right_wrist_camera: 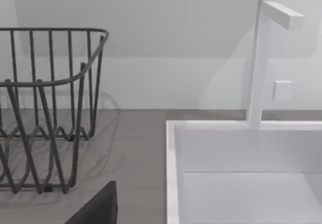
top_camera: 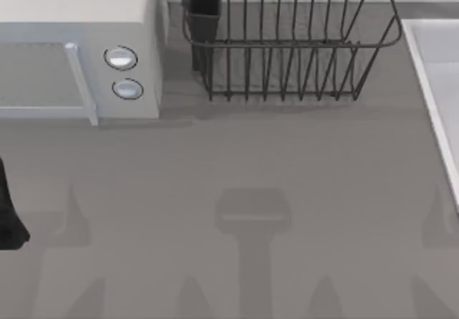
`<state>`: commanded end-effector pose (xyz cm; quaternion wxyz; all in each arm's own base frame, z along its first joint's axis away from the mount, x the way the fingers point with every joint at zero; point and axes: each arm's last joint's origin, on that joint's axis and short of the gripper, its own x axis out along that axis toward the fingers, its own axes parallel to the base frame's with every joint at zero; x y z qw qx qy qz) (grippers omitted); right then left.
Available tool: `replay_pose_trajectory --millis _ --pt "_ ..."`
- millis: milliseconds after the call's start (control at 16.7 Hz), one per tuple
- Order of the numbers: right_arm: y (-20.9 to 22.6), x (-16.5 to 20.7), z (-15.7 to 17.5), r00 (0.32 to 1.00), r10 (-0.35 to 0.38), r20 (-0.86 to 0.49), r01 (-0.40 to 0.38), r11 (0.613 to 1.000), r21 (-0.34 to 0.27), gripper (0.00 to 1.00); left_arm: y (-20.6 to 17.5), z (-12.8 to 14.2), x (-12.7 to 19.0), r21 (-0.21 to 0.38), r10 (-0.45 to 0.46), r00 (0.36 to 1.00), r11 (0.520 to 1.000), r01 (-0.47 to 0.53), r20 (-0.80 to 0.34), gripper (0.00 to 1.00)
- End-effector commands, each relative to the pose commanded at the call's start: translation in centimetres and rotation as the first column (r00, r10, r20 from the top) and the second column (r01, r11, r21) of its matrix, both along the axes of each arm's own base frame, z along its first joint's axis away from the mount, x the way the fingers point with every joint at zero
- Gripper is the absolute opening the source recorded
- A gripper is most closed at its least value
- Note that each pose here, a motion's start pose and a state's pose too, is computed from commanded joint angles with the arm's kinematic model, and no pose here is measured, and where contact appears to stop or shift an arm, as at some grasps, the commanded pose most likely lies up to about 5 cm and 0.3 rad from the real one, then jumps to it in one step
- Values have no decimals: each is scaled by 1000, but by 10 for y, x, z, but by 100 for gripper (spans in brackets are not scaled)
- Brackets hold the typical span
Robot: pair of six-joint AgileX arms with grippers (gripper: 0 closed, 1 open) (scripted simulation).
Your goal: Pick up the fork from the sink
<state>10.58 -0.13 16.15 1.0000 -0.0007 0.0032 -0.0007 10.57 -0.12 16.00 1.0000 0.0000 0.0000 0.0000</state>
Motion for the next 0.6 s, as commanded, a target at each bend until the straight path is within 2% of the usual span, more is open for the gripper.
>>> replay_pose_trajectory --millis 360,600 --pt "-4 10 41 985 -36 -171 31 999 -36 100 0 0 0 0 0 1000 1000 0 0 100" --pt "-11 41 85 924 -76 -376 52 996 -75 100 0 0 0 0 0 1000 1000 0 0 100"
